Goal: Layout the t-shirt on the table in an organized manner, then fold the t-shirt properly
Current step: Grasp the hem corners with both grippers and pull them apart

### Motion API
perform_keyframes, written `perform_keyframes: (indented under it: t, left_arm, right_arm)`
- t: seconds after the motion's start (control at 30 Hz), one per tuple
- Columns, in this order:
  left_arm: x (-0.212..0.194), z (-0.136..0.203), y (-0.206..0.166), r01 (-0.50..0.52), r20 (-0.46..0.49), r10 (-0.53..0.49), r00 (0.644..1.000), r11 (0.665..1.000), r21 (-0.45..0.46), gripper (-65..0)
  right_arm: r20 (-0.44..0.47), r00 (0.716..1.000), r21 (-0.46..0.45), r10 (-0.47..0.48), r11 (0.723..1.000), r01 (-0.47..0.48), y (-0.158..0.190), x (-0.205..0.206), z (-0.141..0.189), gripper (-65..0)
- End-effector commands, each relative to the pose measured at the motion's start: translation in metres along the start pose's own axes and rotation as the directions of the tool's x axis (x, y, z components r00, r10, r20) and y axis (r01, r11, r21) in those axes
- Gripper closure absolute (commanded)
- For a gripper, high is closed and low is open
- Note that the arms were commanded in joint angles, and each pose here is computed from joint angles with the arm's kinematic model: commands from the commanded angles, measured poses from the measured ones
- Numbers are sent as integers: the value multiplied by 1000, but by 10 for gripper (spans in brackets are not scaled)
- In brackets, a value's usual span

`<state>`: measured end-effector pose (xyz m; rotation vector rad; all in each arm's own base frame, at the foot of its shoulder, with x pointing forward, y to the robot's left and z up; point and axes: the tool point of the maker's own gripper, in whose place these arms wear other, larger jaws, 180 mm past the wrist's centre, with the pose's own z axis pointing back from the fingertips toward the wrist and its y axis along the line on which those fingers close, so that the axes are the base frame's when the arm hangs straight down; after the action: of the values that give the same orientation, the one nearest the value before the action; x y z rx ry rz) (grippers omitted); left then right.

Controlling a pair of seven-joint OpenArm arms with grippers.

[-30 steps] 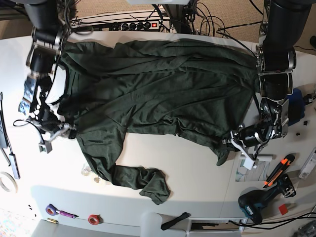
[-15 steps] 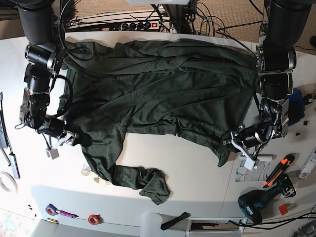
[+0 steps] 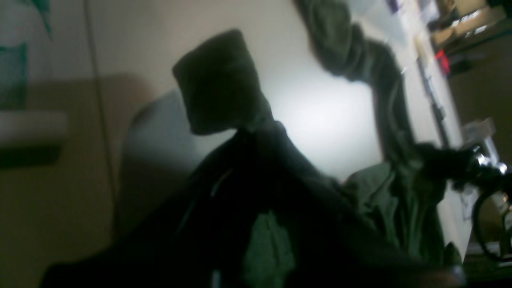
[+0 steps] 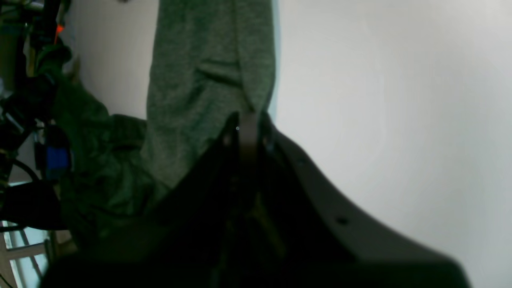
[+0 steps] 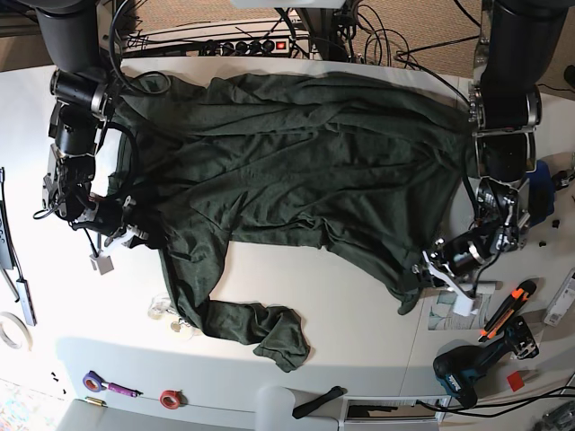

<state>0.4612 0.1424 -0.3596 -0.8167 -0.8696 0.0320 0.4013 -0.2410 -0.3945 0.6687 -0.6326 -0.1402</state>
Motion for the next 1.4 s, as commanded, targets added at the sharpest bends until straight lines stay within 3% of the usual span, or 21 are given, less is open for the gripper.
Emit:
perform_keyframes:
  t: [0.0, 0.27, 0.47, 0.63, 0.77, 1.03, 1.2, 1.37]
  left_arm:
    - [37, 6, -9, 37, 87, -34, 996, 999, -26, 0]
    - [47, 24, -2, 1, 85, 3, 996, 999, -39, 0]
    - [48, 32, 0, -20, 72, 24, 997, 999, -50, 0]
    - [54, 33, -3, -40, 101, 47, 994, 997, -72, 0]
    - [58, 34, -13, -85, 113, 100, 989, 988, -132, 0]
    - [50, 40, -41, -176, 29, 192, 981, 942, -286, 0]
    - [40, 42, -44, -181, -36, 178, 983, 937, -298, 0]
    - [40, 51, -42, -153, -65, 140, 988, 946, -286, 0]
  right_arm:
    - [16, 999, -12, 38, 999, -38, 2, 17, 8, 0]
    - [159, 982, -11, 105, 994, -104, 17, 64, 39, 0]
    - [303, 953, 59, 18, 998, -37, 20, 89, 69, 0]
    - [283, 958, 136, -38, 991, -1, 25, 83, 78, 0]
    - [285, 955, 250, -81, 968, 7, 41, 80, 83, 0]
    - [376, 901, 430, -216, 902, 37, 54, 77, 100, 0]
    - [376, 911, 392, -169, 920, 8, 53, 65, 106, 0]
    - [415, 910, 321, -16, 938, -130, 71, 64, 125, 0]
